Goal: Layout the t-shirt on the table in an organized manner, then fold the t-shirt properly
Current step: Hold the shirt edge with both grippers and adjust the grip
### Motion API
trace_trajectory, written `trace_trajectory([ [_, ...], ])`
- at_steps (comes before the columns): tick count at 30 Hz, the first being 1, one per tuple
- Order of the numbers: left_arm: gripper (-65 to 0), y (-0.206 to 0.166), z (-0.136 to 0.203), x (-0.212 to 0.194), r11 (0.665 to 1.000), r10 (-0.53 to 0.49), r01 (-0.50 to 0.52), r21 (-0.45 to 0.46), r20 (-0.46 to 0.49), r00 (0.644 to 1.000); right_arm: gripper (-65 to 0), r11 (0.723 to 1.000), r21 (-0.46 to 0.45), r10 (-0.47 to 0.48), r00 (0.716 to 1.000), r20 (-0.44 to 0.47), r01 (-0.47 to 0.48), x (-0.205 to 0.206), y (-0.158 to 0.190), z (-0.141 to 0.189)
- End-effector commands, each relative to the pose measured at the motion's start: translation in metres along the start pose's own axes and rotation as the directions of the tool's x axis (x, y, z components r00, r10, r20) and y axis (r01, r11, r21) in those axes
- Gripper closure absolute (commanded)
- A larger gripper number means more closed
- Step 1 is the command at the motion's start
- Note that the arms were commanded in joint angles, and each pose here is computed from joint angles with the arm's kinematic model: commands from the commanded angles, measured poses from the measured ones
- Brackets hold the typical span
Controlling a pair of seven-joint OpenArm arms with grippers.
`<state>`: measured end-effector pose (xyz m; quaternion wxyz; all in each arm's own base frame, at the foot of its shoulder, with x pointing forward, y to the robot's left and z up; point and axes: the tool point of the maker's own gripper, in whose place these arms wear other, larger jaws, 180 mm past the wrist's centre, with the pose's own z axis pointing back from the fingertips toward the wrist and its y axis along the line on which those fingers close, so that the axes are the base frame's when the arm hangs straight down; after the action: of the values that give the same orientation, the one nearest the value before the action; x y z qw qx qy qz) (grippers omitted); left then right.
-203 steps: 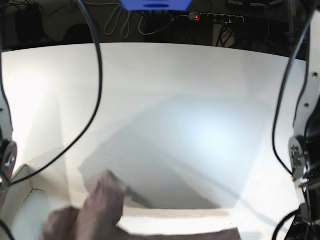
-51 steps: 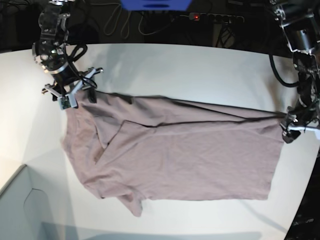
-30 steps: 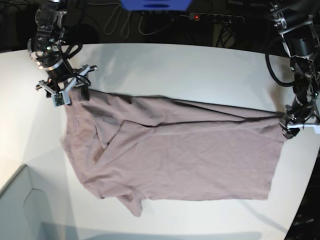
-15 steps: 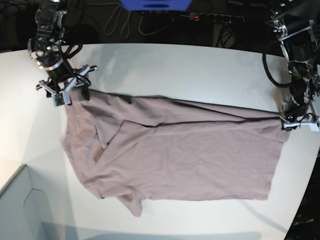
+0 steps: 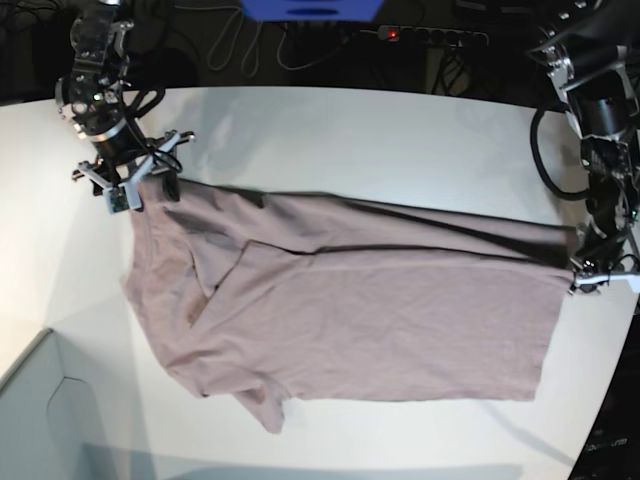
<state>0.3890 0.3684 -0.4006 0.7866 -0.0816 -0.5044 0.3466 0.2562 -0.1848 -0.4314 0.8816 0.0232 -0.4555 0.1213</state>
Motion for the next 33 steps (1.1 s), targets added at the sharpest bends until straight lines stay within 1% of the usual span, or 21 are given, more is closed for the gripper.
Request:
trace_trajectory([
  [1, -0.5, -0.028, -0.007, 0.033, 0.998, 0.006, -0.002, -0.059, 0.080, 0.997, -34.8, 1.000, -0.006, 0.001, 0.999, 0.051, 0.000, 0.014, -0.004, 0.001],
  [3, -1.0, -0.038, -0.010, 0.037, 0.997, 0.015, -0.008, -0.074, 0.087, 0.996, -34.8, 1.000, -0.006, 0.001, 0.999, 0.053, -0.001, 0.015, -0.004, 0.001],
  [4, -2.9, -0.043, -0.011, 0.036, 0.997, 0.010, -0.004, -0.083, 0.077, 0.997, -34.8, 1.000, -0.007, 0.002, 0.999, 0.054, -0.002, 0.015, -0.004, 0.001],
  [5, -6.6, -0.047, -0.012, 0.031, 0.996, -0.002, 0.007, -0.089, 0.055, 0.998, -34.8, 1.000, -0.007, 0.002, 0.999, 0.052, -0.002, 0.014, -0.004, 0.001],
  [6, -12.1, -0.050, -0.013, 0.027, 0.995, -0.011, 0.014, -0.095, 0.038, 0.999, -34.8, 1.000, -0.007, 0.002, 0.999, 0.052, -0.002, 0.014, -0.004, 0.001],
  [7, -17.9, -0.051, -0.014, 0.024, 0.995, -0.017, 0.020, -0.098, 0.026, 1.000, -34.8, 1.000, -0.007, 0.003, 0.999, 0.048, -0.003, 0.013, -0.004, 0.002],
  [9, -31.5, -0.054, -0.014, 0.023, 0.994, -0.024, 0.027, -0.103, 0.027, 0.999, -34.8, 1.000, -0.007, 0.003, 0.999, 0.047, -0.003, 0.013, -0.004, 0.002],
  [10, -35.9, -0.053, -0.012, 0.023, 0.994, -0.022, 0.025, -0.104, 0.031, 0.999, -34.8, 1.000, -0.007, 0.003, 0.999, 0.048, -0.003, 0.013, -0.004, 0.002],
  [11, -37.4, -0.053, -0.012, 0.024, 0.994, -0.017, 0.020, -0.105, 0.033, 0.999, -34.8, 1.000, -0.006, 0.003, 0.999, 0.047, -0.003, 0.013, -0.004, 0.002],
  [13, -36.8, -0.044, -0.009, 0.019, 0.995, -0.022, 0.024, -0.094, 0.025, 0.999, -34.8, 1.000, -0.006, 0.003, 0.999, 0.047, -0.003, 0.013, -0.004, 0.002],
  [16, -34.0, -0.030, -0.002, 0.015, 0.997, -0.031, 0.033, -0.073, 0.021, 0.999, -34.8, 1.000, -0.006, 0.003, 0.999, 0.047, -0.003, 0.013, -0.004, 0.002],
  [19, -33.5, 0.009, 0.014, 0.016, 1.000, 0.011, -0.011, -0.003, 0.046, 0.999, -34.8, 1.000, -0.006, 0.003, 0.999, 0.047, -0.003, 0.013, -0.004, 0.002],
  [23, -33.6, 0.044, 0.028, 0.004, 0.998, 0.035, -0.037, 0.060, 0.036, 0.999, -34.9, 1.000, -0.008, 0.004, 0.999, 0.049, -0.003, 0.013, -0.004, 0.002],
  [26, -33.7, 0.051, 0.032, -0.003, 0.997, 0.027, -0.028, 0.072, 0.020, 0.999, -35.1, 0.999, -0.036, -0.009, 0.999, 0.050, 0.011, 0.012, -0.013, 0.006],
  [30, -33.7, 0.048, 0.030, -0.005, 0.997, 0.033, -0.034, 0.067, 0.020, 0.999, -35.2, 0.998, -0.062, 0.005, 0.996, 0.085, 0.000, 0.028, -0.019, 0.011],
  [33, -33.7, 0.047, 0.029, -0.006, 0.997, 0.037, -0.038, 0.065, 0.019, 0.999, -35.2, 0.995, -0.101, 0.016, 0.995, 0.101, -0.005, 0.033, -0.029, 0.022],
])
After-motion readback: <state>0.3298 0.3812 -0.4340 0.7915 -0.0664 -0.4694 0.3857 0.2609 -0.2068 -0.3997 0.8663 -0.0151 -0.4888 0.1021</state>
